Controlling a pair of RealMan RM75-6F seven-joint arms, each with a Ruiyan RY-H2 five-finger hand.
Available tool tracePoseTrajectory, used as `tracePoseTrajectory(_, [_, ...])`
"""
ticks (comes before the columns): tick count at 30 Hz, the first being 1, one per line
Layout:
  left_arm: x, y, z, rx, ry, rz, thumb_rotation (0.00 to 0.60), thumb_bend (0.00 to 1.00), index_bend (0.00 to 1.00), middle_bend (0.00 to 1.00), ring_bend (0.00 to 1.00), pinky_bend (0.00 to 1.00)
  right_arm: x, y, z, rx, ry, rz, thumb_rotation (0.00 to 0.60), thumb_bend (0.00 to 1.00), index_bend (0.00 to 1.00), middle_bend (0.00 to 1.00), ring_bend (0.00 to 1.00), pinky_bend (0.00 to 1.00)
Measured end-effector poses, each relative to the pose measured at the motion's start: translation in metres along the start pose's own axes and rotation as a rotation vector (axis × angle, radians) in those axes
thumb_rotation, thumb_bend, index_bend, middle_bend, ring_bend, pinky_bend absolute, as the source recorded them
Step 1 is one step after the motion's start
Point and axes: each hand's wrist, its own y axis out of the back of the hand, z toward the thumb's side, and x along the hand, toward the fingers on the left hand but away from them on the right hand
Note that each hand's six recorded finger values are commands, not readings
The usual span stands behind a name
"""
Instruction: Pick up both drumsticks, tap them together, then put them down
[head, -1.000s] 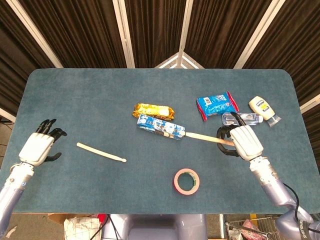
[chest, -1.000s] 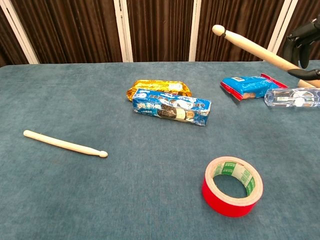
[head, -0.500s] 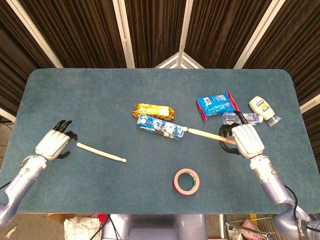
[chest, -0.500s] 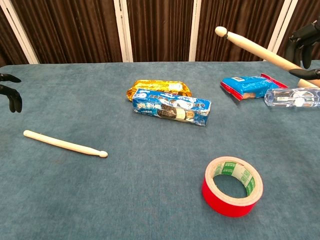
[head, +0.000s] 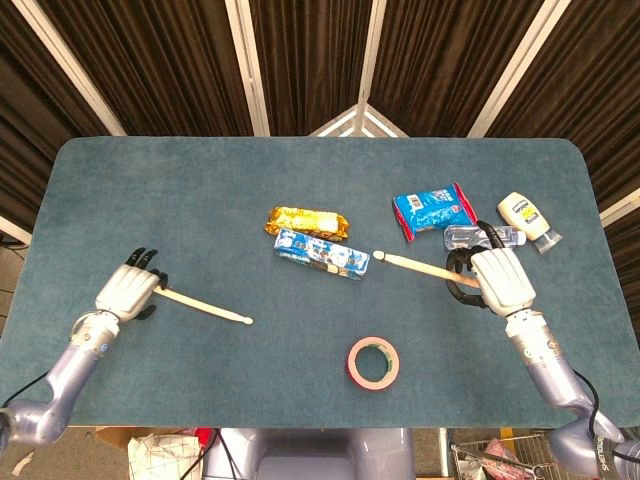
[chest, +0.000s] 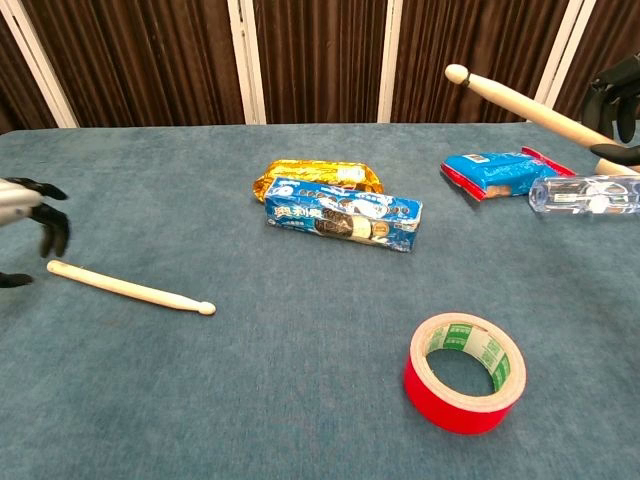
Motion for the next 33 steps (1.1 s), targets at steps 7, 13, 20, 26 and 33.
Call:
tracePoseTrajectory(7, [0.011,0.001,0.021,-0.001,-0.037,0.019,0.6,0.43,0.49,0.45,0.08,0.04,0.0,-0.002,-0.005,0.012,-0.014,-0.005,0.6,0.41,0.77,0.66,0.54,0.07])
tracePoseTrajectory(13, [0.013,0.001,0.028,-0.002,-0.046,0.023,0.6,0.43,0.5,0.46,0.09,0.04,0.001,-0.003,-0.008,0.014,-0.022,-0.002,0.6,0.41,0.77,0.66,0.54,0.07])
tracePoseTrajectory(20, [0.013,-0.003,0.029,0.021,-0.046,0.013,0.6,0.43,0.51,0.47,0.09,0.04,0.001,-0.003,-0.01,0.015,-0.024,-0.004,0.6,0.41,0.77,0.66,0.54,0.07])
tracePoseTrajectory(26, [0.014,-0.005,0.029,0.066,-0.051,0.016,0.6,0.43,0.51,0.47,0.09,0.04,0.001,-0.003,-0.01,0.015,-0.024,-0.003,0.6,0.41,0.77,0.66,0.54,0.07])
tracePoseTrajectory(33, [0.014,-0.011,0.035,0.112,-0.063,0.007,0.6,0.43,0.52,0.48,0.09,0.04,0.001,-0.003,-0.009,0.022,-0.023,-0.003,0.6,0.41,0.77,0.66,0.54,0.07])
